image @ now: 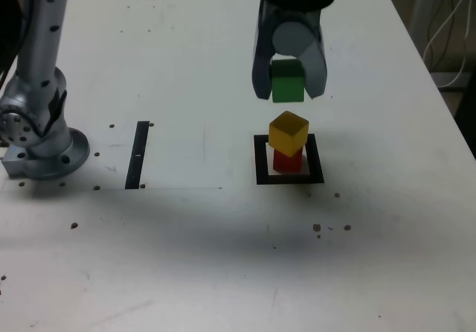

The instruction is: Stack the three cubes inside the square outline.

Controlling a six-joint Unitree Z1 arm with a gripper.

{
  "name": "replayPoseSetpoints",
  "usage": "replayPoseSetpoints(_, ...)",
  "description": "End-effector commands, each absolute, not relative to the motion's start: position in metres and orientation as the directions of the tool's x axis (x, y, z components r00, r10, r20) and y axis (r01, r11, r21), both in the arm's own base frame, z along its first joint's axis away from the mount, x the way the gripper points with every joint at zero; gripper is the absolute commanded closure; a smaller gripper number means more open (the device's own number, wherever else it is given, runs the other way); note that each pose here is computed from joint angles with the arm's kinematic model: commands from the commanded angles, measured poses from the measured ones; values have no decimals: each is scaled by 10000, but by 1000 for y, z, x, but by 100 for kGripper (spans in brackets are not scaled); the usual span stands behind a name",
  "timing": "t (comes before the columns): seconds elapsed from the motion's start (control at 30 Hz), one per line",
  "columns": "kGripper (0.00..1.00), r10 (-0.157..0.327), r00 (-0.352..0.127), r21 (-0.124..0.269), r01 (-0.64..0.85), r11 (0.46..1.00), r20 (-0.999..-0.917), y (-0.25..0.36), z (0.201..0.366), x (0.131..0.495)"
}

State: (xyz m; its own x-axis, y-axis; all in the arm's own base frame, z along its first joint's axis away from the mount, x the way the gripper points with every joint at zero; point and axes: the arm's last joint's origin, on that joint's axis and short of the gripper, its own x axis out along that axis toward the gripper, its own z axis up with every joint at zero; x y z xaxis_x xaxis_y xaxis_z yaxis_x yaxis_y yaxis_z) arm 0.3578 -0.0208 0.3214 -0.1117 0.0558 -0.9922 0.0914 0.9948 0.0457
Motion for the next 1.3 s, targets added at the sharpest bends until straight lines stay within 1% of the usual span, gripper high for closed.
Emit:
replayPoseSetpoints(0.0, 86, 585, -1251, 466, 961, 9943, -9904, -25, 315, 361)
replayPoseSetpoints(0.3, 85, 875, -1797, 695, 1037, 9922, -9798, -26, 295, 368)
replayPoseSetpoints(0.43, 83, 909, -1965, 710, 1062, 9918, -9763, -27, 288, 371)
replayPoseSetpoints(0.5, 82, 876, -2000, 673, 1061, 9921, -9759, -27, 286, 372)
replayPoseSetpoints(0.73, 78, 665, -1944, 473, 1016, 9937, -9787, -28, 283, 375)
replayPoseSetpoints(0.8, 73, 634, -1946, 443, 1010, 9939, -9788, -28, 283, 375)
replayPoseSetpoints(0.87, 65, 608, -1968, 415, 1010, 9940, -9786, -28, 282, 375)
replayPoseSetpoints(0.9, 59, 598, -1980, 403, 1011, 9941, -9784, -28, 281, 375)
replayPoseSetpoints(1.03, 27, 566, -1996, 368, 1013, 9942, -9782, -29, 279, 374)
replayPoseSetpoints(1.1, 14, 564, -2009, 365, 1013, 9942, -9780, -28, 279, 374)
replayPoseSetpoints(1.17, 6, 565, -2022, 364, 1018, 9941, -9777, -28, 278, 374)
replayPoseSetpoints(1.27, 2, 552, -1998, 346, 1050, 9939, -9783, -29, 280, 374)
